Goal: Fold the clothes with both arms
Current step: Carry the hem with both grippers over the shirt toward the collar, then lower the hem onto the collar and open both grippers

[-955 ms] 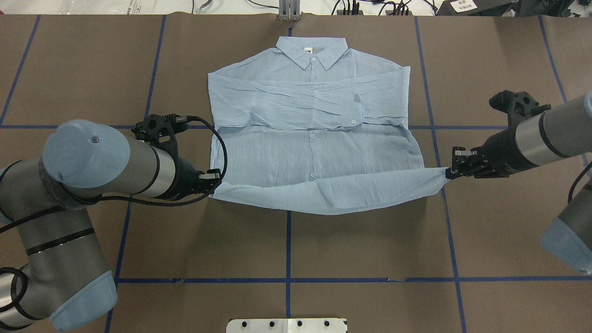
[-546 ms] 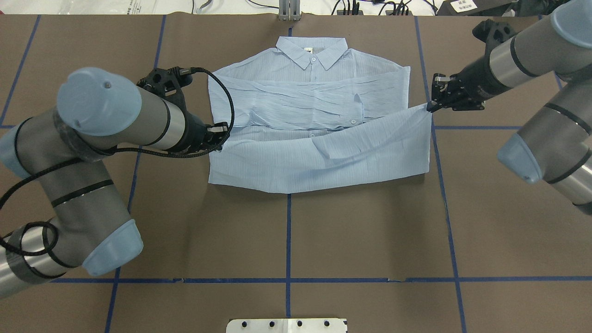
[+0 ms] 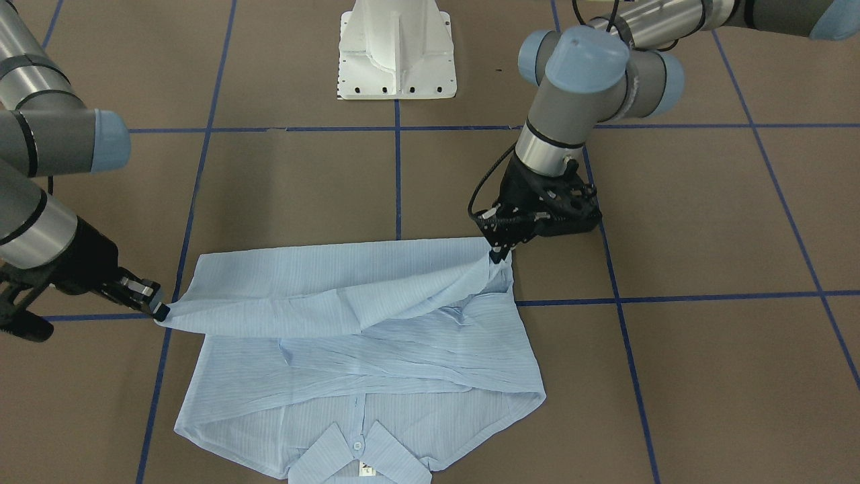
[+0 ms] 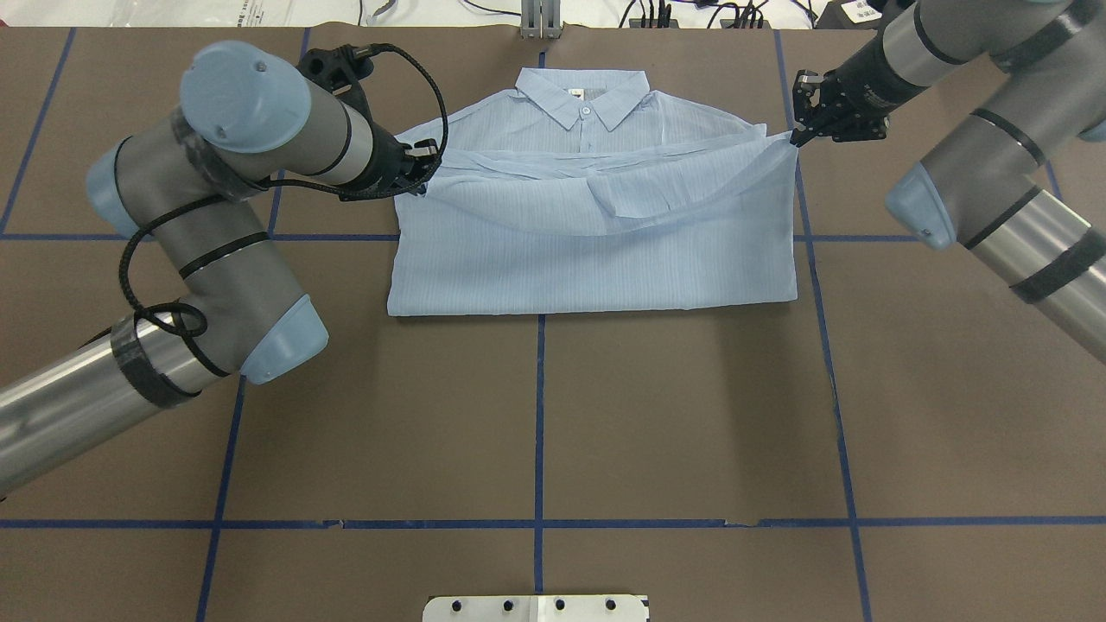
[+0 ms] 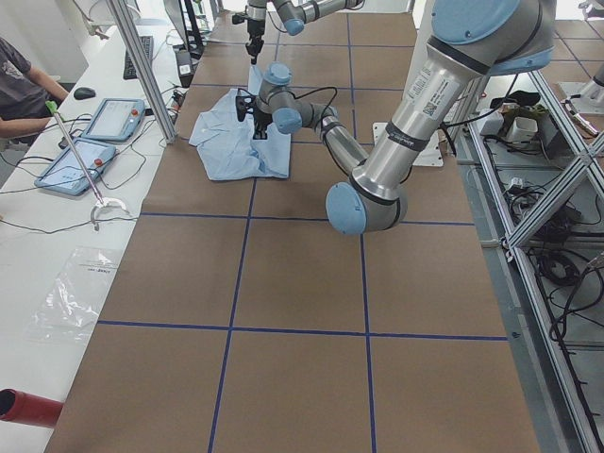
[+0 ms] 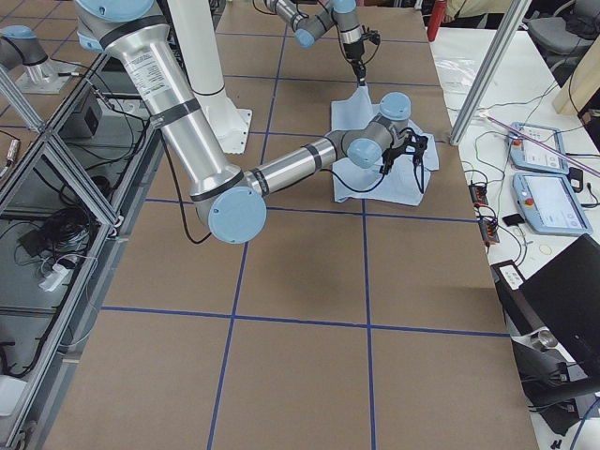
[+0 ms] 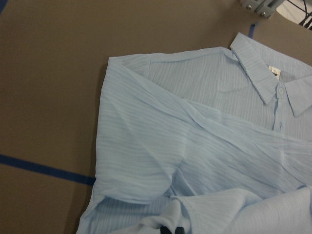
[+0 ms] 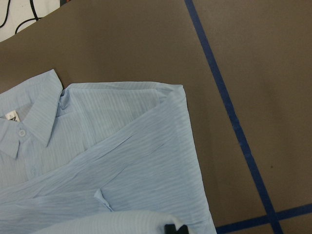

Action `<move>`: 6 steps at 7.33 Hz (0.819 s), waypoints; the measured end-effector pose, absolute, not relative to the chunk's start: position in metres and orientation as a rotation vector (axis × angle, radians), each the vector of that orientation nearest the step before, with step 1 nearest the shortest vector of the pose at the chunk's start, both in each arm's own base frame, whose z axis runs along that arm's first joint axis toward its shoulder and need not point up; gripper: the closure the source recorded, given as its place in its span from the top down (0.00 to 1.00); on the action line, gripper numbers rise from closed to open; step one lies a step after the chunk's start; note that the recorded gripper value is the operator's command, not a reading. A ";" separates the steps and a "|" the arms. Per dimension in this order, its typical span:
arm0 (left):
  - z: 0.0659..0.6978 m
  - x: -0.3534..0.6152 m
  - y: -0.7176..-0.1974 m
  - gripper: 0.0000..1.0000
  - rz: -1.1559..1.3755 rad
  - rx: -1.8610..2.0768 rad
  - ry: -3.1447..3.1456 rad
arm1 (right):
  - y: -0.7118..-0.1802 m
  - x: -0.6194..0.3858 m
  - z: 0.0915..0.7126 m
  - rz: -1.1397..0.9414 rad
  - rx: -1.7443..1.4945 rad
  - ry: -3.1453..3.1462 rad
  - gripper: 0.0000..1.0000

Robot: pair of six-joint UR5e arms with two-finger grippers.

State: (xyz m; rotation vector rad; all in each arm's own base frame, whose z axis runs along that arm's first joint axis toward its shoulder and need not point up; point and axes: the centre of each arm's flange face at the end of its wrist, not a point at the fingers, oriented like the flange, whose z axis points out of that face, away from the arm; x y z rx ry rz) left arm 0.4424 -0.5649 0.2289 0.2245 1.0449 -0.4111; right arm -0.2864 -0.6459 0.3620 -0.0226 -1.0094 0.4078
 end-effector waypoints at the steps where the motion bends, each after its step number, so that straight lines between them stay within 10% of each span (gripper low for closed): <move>1: 0.239 0.449 -0.594 0.00 -0.433 0.235 1.041 | -0.660 -0.293 0.367 0.413 -0.034 -0.994 0.00; 6: 0.291 0.462 -0.671 0.00 -0.494 0.267 1.024 | -0.708 -0.318 0.366 0.439 -0.068 -0.948 0.00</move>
